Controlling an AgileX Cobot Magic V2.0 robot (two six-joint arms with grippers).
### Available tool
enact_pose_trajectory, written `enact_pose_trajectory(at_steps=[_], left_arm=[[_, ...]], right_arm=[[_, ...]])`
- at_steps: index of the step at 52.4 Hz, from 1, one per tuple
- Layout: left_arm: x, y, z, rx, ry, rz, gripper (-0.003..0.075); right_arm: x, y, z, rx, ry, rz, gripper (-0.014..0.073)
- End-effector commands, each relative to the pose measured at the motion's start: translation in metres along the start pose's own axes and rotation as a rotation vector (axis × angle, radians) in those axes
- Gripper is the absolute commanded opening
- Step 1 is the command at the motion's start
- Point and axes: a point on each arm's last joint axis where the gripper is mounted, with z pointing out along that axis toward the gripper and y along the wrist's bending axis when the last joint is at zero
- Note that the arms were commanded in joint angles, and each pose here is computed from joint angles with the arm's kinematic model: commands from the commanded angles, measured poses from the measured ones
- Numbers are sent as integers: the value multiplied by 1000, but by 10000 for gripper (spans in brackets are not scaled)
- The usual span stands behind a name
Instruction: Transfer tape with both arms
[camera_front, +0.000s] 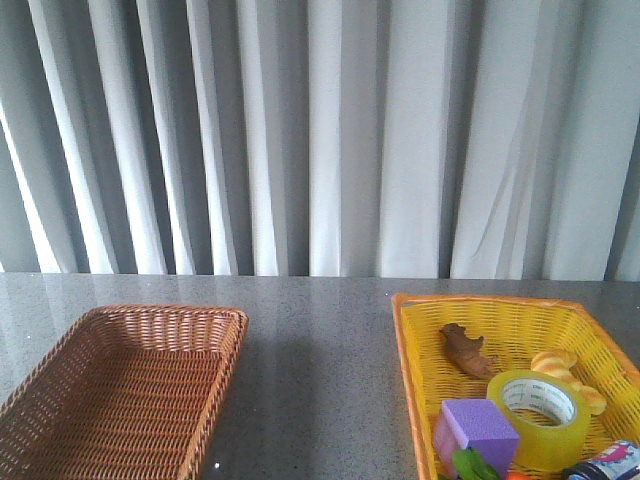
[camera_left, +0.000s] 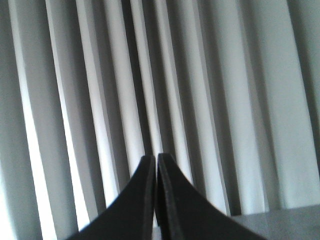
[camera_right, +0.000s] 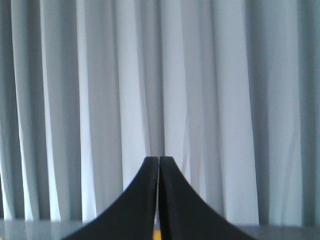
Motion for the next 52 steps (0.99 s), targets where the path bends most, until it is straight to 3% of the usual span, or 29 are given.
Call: enact_pose_trajectory(at_steps=[1,9,21,32,40,46,52], left_arm=[[-8,1,41,7,78,-5,-6],[5,0,97,23,236,-6,-6],[37,-4,132,29,295,-16,-6],[31,-3,129,21,277,-59,-6],[31,-3,127,16,323,-94,10],[23,-2,129,12,368,-147,68],[8,-1,133,13,349,-161,194]], right_arm=[[3,0,44,5,156,-13,-5],[39,-1,99,18,387,48,-5],[87,-3,134,39,522,77,-5],[82,-4,134,36,475,61,-5],[83,-3,132,23,513,14,18],[79,-2,132,11,587,-4,93],[68,-1,135,-1,607,-17,221]])
